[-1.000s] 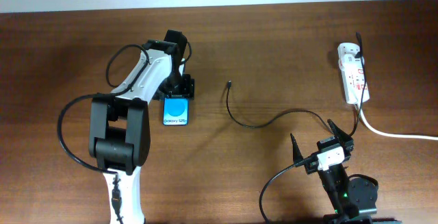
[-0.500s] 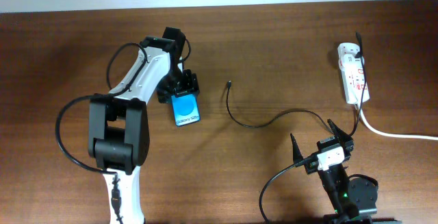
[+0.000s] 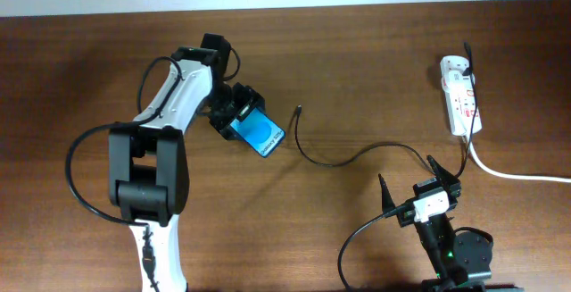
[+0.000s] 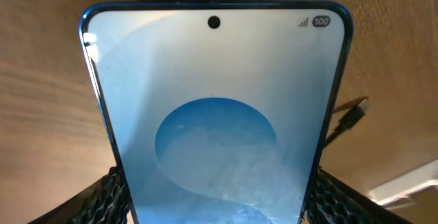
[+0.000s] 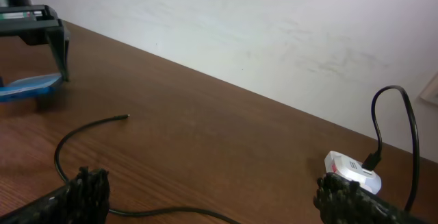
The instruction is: Plug charger to phone and switch on socket
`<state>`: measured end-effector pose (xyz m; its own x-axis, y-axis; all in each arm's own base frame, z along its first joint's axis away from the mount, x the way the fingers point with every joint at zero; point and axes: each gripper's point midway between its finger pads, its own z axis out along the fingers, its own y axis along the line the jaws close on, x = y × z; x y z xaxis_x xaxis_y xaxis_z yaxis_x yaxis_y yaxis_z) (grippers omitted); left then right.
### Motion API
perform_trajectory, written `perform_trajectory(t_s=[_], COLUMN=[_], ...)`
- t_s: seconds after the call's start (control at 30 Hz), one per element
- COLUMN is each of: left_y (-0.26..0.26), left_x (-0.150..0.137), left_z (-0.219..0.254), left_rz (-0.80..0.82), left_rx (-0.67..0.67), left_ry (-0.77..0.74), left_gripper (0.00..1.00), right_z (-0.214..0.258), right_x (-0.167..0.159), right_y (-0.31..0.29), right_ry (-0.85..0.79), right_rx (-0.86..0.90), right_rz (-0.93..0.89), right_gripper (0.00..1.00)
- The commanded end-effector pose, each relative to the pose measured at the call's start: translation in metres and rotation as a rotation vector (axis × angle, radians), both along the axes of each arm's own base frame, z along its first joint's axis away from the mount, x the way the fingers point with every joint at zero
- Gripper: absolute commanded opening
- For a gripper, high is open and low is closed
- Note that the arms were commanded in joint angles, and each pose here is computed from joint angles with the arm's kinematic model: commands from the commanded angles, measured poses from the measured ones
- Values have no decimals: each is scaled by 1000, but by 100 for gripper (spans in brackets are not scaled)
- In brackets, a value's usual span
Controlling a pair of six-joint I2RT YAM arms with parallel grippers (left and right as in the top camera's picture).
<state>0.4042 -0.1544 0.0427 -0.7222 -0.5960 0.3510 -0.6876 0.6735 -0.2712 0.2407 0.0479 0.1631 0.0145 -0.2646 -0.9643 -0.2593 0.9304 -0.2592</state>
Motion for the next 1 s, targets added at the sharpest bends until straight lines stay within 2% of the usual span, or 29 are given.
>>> perform_trajectory(t_s=[0.0, 0.07, 0.3, 0.4, 0.53, 0.63, 0.77, 0.97], left_y=[-12, -19, -46, -56, -64, -64, -64, -54], left_x=[5, 4, 1, 1, 0, 0, 10, 22], left_z=[14, 19, 55, 79, 98, 98, 95, 74], left_rz=[148, 162, 162, 163, 154, 153, 130, 206], left_rx=[-88, -137, -432, -594, -711, -711, -707, -568], left_ry=[72, 95, 164, 201, 228, 227, 155, 137], left_gripper=[0, 0, 0, 0, 0, 0, 0, 0], right_z=[-1, 4, 10, 21, 46, 61, 91, 114], right_x=[0, 0, -2, -4, -8, -10, 10, 67], right_y=[-2, -1, 6, 9, 10, 16, 28, 61], right_ry=[-4, -25, -49, -45, -49, -2, 133, 570], right_rx=[-3, -1, 2, 93, 184, 183, 187, 249], right_rz=[-11, -6, 37, 54, 64, 97, 154, 302], right_gripper=[98, 99, 98, 98, 98, 98, 98, 99])
